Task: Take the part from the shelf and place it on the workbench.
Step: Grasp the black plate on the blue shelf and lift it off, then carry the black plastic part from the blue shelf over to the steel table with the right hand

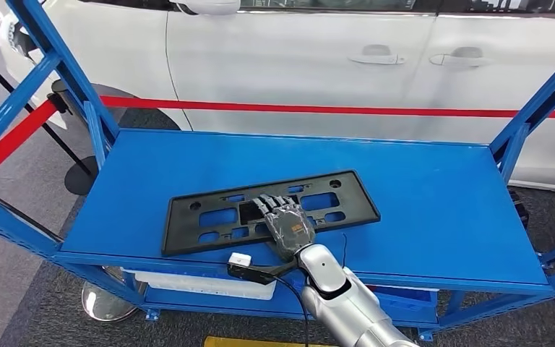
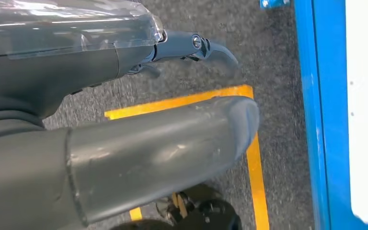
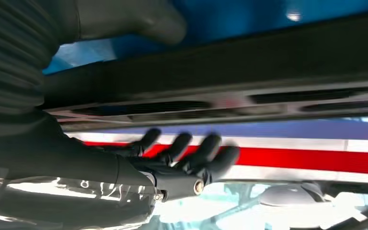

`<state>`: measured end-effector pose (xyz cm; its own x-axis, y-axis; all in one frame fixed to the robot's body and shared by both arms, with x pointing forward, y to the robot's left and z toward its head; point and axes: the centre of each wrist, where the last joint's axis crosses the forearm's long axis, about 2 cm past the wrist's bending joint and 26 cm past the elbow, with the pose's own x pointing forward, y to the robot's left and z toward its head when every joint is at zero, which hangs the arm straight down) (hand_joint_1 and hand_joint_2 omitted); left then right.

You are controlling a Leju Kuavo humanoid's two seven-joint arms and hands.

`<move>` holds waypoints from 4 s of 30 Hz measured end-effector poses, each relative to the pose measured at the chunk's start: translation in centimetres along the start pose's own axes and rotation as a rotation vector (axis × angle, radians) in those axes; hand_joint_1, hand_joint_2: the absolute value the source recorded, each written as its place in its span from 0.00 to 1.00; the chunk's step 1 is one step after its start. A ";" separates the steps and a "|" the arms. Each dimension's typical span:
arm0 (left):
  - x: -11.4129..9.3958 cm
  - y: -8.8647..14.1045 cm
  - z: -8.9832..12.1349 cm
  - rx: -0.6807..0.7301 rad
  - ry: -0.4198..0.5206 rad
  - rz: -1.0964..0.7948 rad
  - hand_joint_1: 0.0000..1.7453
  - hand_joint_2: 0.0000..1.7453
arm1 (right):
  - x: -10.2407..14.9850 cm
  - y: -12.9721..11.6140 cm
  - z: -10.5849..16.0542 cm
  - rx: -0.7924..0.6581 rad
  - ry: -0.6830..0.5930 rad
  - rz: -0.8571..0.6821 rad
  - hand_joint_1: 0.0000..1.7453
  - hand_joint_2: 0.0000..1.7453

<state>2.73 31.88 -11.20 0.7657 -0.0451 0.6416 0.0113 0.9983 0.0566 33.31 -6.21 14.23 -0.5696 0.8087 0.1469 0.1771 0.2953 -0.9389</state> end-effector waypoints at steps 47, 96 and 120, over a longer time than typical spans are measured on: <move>-1.2 -2.6 1.0 0.086 0.038 0.140 0.00 0.00 | 2.1 -10.3 9.6 -0.638 -0.215 -1.085 1.00 1.00; -1.6 -3.3 1.6 0.140 0.083 0.105 0.00 0.00 | 0.9 -9.6 23.9 -0.788 0.110 -1.215 1.00 1.00; -1.3 -3.1 1.5 0.129 0.082 0.094 0.00 0.00 | 1.0 -9.7 24.5 -0.803 0.128 -1.207 1.00 1.00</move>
<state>0.67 28.79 -11.06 0.8094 0.0562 0.5846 -0.1412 0.9848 0.1008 11.33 -20.73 15.82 -0.6276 -0.1062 0.7713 0.0690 0.9792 0.1909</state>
